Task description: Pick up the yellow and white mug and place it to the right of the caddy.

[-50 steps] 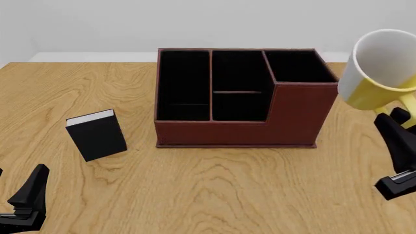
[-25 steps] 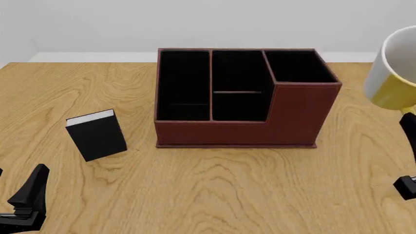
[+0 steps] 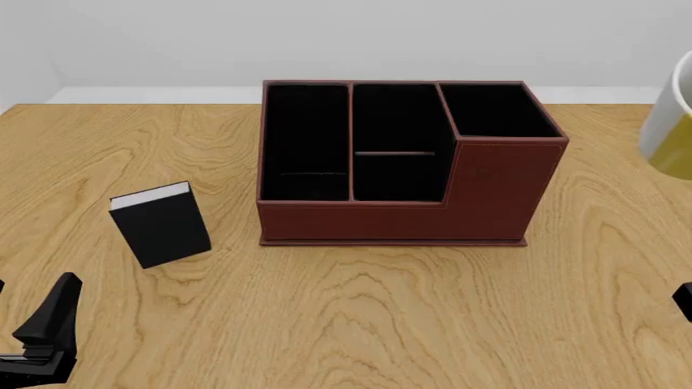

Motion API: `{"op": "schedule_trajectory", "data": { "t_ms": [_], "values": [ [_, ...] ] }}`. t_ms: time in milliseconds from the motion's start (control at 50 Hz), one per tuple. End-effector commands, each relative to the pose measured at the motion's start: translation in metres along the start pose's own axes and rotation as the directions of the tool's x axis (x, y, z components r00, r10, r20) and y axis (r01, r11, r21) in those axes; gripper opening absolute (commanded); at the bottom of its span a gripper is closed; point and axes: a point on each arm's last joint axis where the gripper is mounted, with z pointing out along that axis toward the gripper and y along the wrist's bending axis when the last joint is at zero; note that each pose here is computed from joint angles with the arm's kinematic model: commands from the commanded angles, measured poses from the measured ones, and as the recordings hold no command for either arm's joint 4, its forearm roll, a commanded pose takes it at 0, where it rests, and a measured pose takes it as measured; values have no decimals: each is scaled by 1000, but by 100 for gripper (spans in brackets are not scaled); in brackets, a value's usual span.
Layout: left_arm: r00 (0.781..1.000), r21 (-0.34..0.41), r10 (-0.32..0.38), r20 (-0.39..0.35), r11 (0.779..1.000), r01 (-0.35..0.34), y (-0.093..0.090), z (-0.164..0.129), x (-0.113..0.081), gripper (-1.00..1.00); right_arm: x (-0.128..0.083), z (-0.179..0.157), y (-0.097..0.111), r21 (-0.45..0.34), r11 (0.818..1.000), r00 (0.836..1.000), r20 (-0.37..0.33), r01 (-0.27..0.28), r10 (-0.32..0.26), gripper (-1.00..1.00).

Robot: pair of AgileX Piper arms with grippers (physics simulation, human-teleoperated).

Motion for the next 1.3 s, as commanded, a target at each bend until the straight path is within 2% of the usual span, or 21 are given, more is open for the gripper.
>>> {"op": "schedule_trajectory", "data": {
  "t_ms": [20, 560, 1300],
  "values": [
    [1000, 0, 0, 0, 1000, 0, 0, 0, 0, 100, 4, 1, -2, 41, 999, 1000, -10, -22, 22, -100],
    [1000, 0, 0, 0, 1000, 0, 0, 0, 0, 100, 44, 32, -1, 111, 991, 992, -94, -76, 87, -100],
    [1000, 0, 0, 0, 1000, 0, 0, 0, 0, 100, 73, 51, -4, 165, 980, 983, -129, -112, 134, -100]
  ]
}}
